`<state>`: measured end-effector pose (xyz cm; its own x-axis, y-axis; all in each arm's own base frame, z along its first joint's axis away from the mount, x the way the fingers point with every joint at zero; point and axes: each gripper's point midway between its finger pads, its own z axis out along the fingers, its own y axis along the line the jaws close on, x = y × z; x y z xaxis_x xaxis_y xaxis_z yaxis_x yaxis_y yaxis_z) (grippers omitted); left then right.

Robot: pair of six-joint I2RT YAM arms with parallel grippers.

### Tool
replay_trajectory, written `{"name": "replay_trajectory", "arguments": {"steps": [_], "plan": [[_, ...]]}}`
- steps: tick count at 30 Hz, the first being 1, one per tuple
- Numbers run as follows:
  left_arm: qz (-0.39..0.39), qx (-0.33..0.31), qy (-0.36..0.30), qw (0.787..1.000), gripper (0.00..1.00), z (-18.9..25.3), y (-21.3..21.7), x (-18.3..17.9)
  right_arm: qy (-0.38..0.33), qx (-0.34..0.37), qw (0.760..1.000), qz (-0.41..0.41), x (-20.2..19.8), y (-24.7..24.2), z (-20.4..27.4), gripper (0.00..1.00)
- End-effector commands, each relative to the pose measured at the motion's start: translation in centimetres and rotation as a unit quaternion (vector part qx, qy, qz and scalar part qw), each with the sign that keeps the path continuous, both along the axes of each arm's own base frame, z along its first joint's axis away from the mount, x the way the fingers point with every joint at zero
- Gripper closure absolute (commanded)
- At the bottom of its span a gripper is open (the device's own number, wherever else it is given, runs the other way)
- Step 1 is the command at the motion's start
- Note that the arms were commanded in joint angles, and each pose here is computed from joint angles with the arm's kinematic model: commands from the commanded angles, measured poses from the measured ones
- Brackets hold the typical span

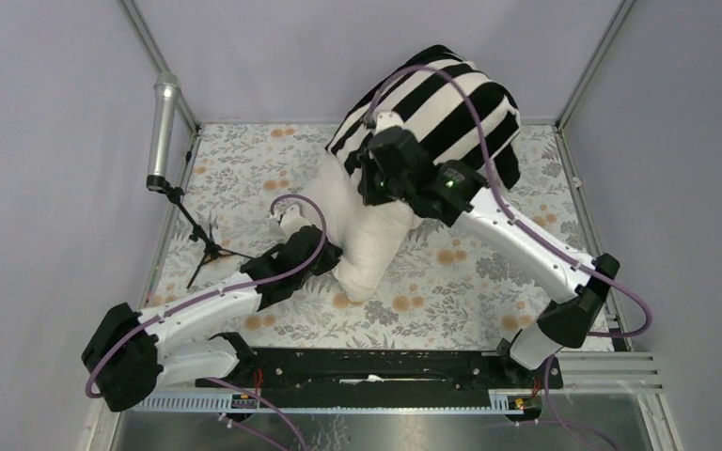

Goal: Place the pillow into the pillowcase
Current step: Stuff the pillow into the pillowcase.

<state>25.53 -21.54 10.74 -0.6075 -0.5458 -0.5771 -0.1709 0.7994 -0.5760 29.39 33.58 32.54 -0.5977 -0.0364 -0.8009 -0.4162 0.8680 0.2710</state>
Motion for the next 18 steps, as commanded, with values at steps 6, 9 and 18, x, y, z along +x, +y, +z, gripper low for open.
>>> {"name": "replay_trajectory", "arguments": {"steps": [6,9,18], "plan": [[0.056,-0.155,-0.146,0.975,1.00,17.8,-0.2,2.0,0.147,-0.039,0.988,0.013,-5.6,-0.6,-17.6,1.00],[0.083,-0.154,-0.123,0.977,1.00,15.3,0.0,2.6,0.130,-0.036,0.991,0.001,-5.5,-1.8,-16.6,1.00],[0.096,-0.139,-0.050,0.984,1.00,8.2,-1.0,2.6,0.052,-0.010,0.997,-0.058,-5.4,-6.2,-10.9,0.28]]}}
